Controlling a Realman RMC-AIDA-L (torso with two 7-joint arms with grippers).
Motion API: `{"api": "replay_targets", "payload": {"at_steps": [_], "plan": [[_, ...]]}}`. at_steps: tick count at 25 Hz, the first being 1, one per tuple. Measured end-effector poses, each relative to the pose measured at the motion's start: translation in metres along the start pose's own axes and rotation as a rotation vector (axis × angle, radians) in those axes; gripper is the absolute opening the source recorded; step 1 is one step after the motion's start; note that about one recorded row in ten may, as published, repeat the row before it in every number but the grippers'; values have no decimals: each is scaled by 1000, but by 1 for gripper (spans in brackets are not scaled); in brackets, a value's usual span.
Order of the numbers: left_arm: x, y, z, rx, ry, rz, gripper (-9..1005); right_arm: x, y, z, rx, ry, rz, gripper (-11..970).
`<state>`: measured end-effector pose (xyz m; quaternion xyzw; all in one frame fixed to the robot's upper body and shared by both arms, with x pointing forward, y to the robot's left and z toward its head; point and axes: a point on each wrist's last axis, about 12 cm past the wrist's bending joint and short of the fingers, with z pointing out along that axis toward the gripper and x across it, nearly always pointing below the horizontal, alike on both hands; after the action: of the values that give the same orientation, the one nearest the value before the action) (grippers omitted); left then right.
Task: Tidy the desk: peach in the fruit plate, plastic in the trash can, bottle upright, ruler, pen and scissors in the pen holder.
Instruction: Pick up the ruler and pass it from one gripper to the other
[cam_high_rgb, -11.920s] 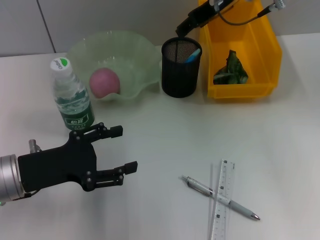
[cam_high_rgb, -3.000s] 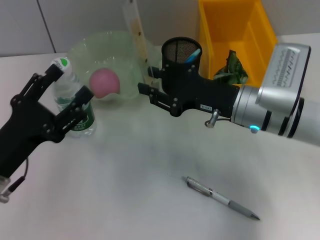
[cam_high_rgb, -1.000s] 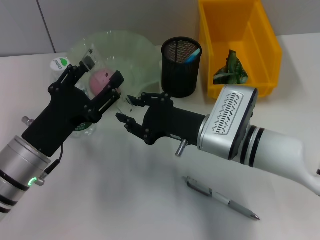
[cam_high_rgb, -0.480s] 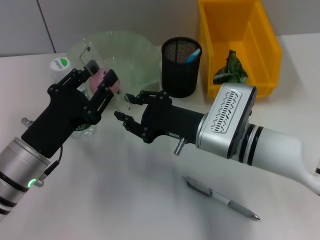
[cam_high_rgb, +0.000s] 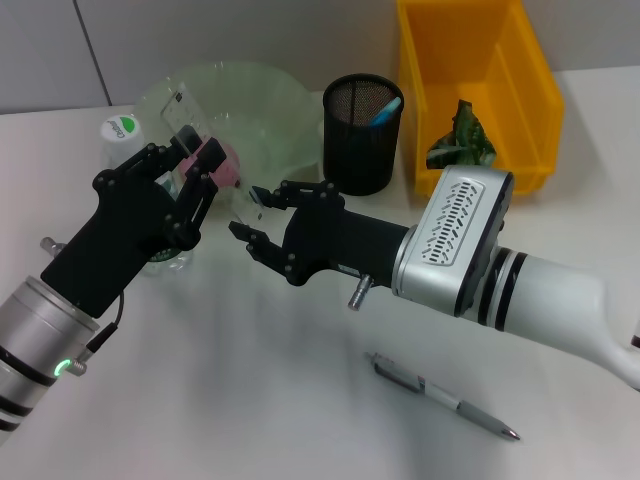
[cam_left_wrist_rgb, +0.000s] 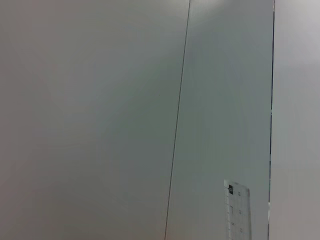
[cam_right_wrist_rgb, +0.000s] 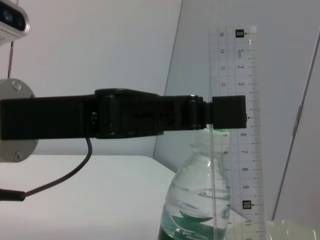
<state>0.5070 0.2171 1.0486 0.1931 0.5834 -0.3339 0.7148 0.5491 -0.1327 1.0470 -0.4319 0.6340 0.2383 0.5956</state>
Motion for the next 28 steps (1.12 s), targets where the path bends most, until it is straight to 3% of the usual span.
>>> {"api": "replay_targets", "payload": {"at_steps": [2,9,14,28], "plan": [[0,0,0,0,0,0,301,0,0,0,0,0,0,381],[-1,0,2,5,-2,2,262,-1,0,1,-1,-1,-1,382],[-1,0,3,9,-7,28,70,-1,0,1,-3,-1,-4,382],[-2,-1,5,12,-17,25,47,-2,0,0,-2,-13,1,397]]}}
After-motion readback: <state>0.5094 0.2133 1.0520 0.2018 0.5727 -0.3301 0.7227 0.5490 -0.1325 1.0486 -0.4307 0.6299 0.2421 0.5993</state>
